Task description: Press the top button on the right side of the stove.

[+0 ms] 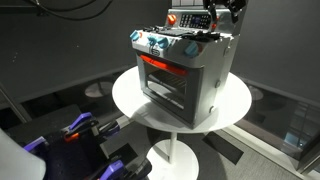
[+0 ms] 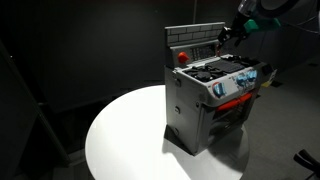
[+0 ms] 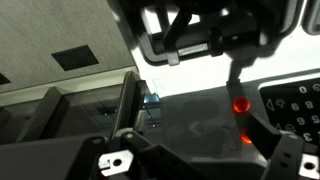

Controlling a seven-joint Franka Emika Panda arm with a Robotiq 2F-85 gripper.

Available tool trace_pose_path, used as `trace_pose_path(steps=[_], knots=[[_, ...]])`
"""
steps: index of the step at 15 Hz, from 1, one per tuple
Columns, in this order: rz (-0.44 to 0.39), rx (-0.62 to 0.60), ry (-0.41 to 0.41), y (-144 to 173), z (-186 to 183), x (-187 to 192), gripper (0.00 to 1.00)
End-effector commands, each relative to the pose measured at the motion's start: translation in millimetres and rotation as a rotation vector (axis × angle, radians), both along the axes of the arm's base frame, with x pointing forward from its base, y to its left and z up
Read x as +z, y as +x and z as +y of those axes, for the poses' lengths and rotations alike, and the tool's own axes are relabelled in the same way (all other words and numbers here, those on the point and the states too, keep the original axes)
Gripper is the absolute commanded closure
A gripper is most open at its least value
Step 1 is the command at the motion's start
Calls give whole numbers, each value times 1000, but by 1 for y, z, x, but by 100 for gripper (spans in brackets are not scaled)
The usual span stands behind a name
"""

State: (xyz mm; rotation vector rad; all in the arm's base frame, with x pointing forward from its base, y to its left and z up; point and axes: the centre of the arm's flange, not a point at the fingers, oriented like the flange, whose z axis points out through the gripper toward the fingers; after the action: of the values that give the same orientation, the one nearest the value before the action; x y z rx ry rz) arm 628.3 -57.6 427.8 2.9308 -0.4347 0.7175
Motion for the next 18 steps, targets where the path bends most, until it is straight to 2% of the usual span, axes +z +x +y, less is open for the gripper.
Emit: trace_pose_path(steps=[1, 7, 18], knots=[[43, 5, 29, -7, 0, 13, 0], [142, 36, 41, -30, 5, 28, 0], [380, 103, 84, -93, 22, 49, 0]])
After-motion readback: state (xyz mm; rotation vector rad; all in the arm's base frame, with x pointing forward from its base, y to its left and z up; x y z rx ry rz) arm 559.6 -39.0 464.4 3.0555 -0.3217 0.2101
